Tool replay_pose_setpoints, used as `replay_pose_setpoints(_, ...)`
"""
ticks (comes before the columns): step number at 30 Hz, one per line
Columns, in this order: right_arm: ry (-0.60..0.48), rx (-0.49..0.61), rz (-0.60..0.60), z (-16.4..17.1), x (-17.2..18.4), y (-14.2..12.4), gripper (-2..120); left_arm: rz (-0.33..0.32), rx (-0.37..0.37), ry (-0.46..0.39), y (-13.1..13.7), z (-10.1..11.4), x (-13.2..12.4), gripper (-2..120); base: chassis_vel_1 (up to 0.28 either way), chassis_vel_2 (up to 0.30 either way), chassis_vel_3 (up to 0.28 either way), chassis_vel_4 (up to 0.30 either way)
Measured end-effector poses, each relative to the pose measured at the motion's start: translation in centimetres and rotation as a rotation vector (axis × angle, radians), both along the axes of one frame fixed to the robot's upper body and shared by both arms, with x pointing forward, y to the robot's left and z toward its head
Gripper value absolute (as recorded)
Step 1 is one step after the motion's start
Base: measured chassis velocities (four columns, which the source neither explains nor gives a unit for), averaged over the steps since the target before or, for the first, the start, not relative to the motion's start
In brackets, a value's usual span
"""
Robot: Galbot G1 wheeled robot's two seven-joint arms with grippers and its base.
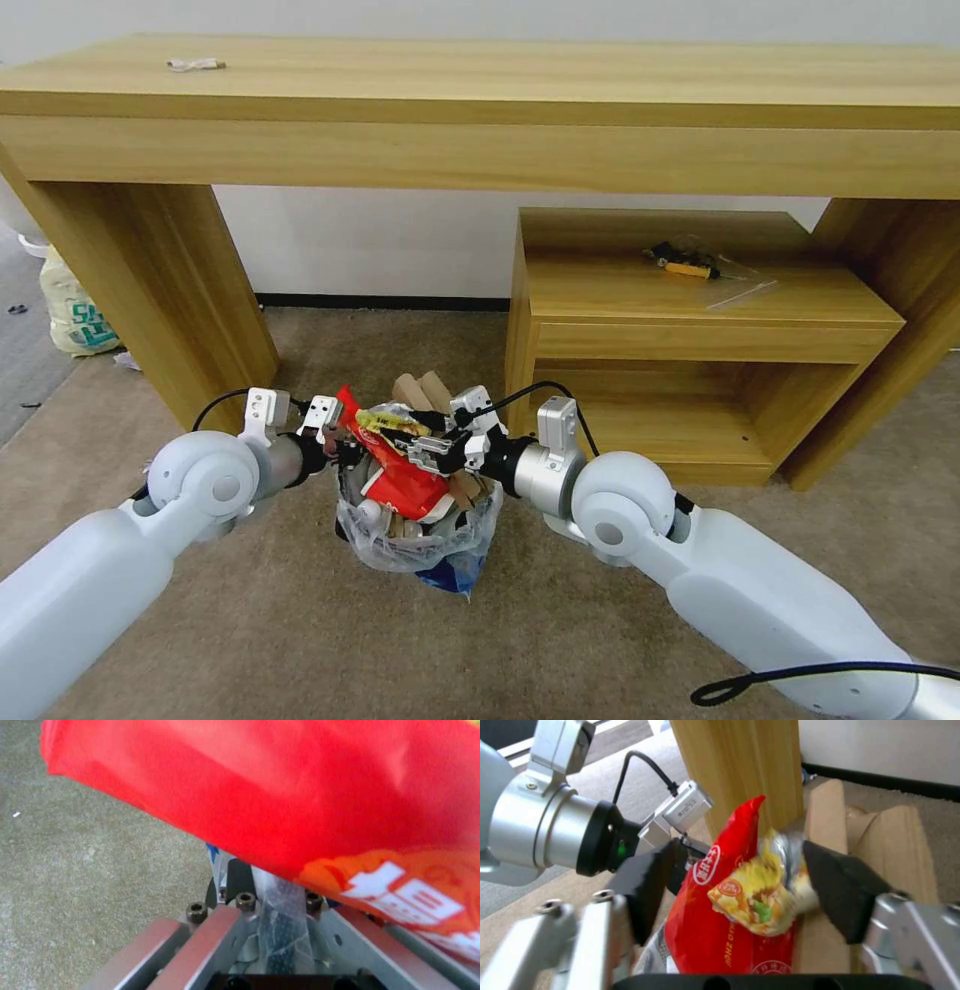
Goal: Pick up the trash bin and place the garbage on the floor into it.
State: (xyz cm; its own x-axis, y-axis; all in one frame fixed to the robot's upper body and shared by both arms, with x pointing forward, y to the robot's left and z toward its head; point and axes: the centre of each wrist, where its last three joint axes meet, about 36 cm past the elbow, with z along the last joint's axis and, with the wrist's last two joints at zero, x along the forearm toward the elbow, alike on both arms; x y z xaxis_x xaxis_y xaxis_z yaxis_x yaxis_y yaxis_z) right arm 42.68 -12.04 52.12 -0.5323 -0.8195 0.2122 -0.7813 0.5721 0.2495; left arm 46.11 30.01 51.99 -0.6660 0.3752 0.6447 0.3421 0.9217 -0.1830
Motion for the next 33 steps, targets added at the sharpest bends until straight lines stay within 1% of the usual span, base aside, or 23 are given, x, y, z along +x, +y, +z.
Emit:
replay_pose_setpoints(1, 0.000, 0.000, 0.000, 0.0, 0.0, 0.0, 71, 0.000, 0.000, 0.000, 0.0, 0.0, 0.0, 0, 0.000, 0.000, 0.000, 0.000)
replay_pose_setpoints(2, -0.005, 0.001, -0.004, 0.2, -0.1, -0.1, 78, 0.002, 0.001, 0.002, 0.1, -0.1, 0.0, 0, 0.000, 0.000, 0.000, 0.000)
replay_pose_setpoints(3, -0.008, 0.005, -0.003, 0.4, -0.3, -0.2, 82, 0.005, 0.002, 0.004, 0.1, -0.2, 0.1, 0, 0.000, 0.000, 0.000, 0.000)
replay_pose_setpoints(5, -0.008, 0.005, -0.003, 0.4, -0.3, -0.2, 82, 0.005, 0.002, 0.004, 0.1, -0.2, 0.1, 0, 0.000, 0.000, 0.000, 0.000)
replay_pose_setpoints(6, -0.012, 0.012, 0.001, 0.7, -0.7, -0.4, 91, 0.009, 0.004, 0.006, 0.3, -0.3, 0.2, 0, 0.000, 0.000, 0.000, 0.000)
replay_pose_setpoints(8, -0.017, 0.018, 0.006, 1.0, -1.1, -0.4, 98, 0.012, 0.005, 0.007, 0.3, -0.3, 0.2, 0, 0.000, 0.000, 0.000, 0.000)
replay_pose_setpoints(9, -0.019, 0.020, 0.008, 1.1, -1.3, -0.5, 100, 0.012, 0.006, 0.006, 0.3, -0.3, 0.2, 0, 0.000, 0.000, 0.000, 0.000)
replay_pose_setpoints(14, -0.035, 0.032, 0.012, 1.8, -1.7, -0.7, 100, 0.015, 0.008, 0.006, 0.4, -0.4, 0.3, 0, 0.000, 0.000, 0.000, 0.000)
replay_pose_setpoints(21, -0.083, 0.062, 0.007, 3.7, -2.5, -1.5, 100, 0.015, 0.016, 0.003, 0.6, -0.7, 0.4, 0, 0.000, 0.000, 0.000, 0.000)
replay_pose_setpoints(25, -0.123, 0.076, -0.010, 4.9, -2.8, -2.5, 100, 0.017, 0.021, 0.003, 0.8, -0.8, 0.5, 0, 0.000, 0.000, 0.000, 0.000)
replay_pose_setpoints(27, -0.151, 0.083, -0.036, 5.6, -2.8, -3.6, 100, 0.020, 0.024, 0.002, 1.0, -0.9, 0.6, 0, 0.000, 0.000, 0.000, 0.000)
replay_pose_setpoints(28, -0.162, 0.083, -0.050, 5.8, -2.8, -4.2, 100, 0.019, 0.024, 0.002, 1.0, -0.9, 0.6, 0, 0.000, 0.000, 0.000, 0.000)
replay_pose_setpoints(29, -0.162, 0.083, -0.050, 5.8, -2.8, -4.2, 100, 0.019, 0.024, 0.002, 1.0, -0.9, 0.6, 0, 0.000, 0.000, 0.000, 0.000)
replay_pose_setpoints(31, -0.176, 0.085, -0.090, 6.1, -2.7, -5.6, 100, 0.018, 0.025, 0.003, 1.1, -1.1, 0.6, 0, 0.000, 0.000, 0.000, 0.000)
replay_pose_setpoints(33, -0.178, 0.087, -0.103, 6.0, -2.7, -5.9, 100, 0.019, 0.025, 0.004, 1.1, -1.1, 0.6, 0, 0.000, 0.000, 0.000, 0.000)
